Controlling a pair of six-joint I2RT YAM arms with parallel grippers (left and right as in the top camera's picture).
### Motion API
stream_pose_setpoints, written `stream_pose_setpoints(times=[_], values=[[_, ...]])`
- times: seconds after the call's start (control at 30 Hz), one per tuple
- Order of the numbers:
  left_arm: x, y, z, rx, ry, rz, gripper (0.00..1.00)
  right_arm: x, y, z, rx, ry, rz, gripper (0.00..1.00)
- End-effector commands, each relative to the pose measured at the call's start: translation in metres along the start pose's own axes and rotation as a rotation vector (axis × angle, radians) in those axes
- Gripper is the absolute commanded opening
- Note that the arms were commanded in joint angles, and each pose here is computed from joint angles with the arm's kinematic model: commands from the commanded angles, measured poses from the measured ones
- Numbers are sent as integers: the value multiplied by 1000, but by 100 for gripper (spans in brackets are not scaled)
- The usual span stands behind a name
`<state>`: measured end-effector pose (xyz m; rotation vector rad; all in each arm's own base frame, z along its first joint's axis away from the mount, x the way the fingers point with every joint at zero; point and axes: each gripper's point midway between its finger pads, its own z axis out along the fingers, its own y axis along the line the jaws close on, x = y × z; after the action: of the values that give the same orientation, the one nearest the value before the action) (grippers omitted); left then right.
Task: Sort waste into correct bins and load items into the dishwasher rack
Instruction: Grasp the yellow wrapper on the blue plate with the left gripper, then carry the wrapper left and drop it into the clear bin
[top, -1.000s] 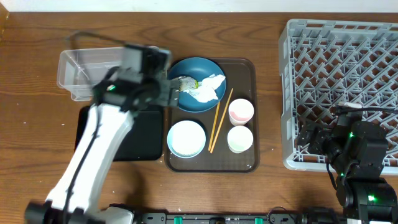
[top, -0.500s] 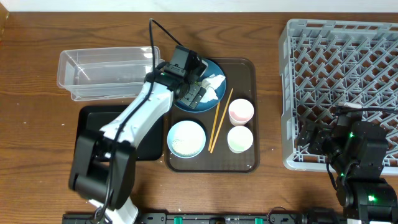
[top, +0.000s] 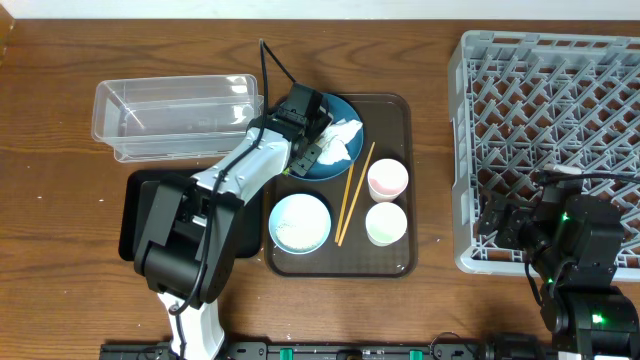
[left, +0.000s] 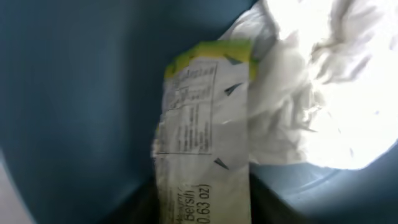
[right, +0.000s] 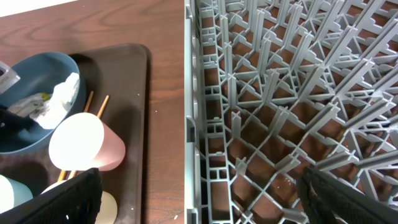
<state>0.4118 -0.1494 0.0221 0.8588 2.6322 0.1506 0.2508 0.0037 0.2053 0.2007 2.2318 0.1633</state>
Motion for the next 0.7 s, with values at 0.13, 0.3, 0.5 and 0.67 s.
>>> stream_pose_setpoints(times=[0.13,0.3,0.5,0.67], values=[[-21,14,-40,-42,-92,-21,7,-8,6,-5,-19,-21,-2,98],[-38,34,-98,-78,-226,-102,6,-8,6,-5,-19,-21,-2,98],[-38,85,-144,-156,-336,-203,6,-7,6,-5,-18,-17,-1,98],[-17,144,-137,-233,-329,-324,7,-6,6,-5,-18,-15,-1,97]])
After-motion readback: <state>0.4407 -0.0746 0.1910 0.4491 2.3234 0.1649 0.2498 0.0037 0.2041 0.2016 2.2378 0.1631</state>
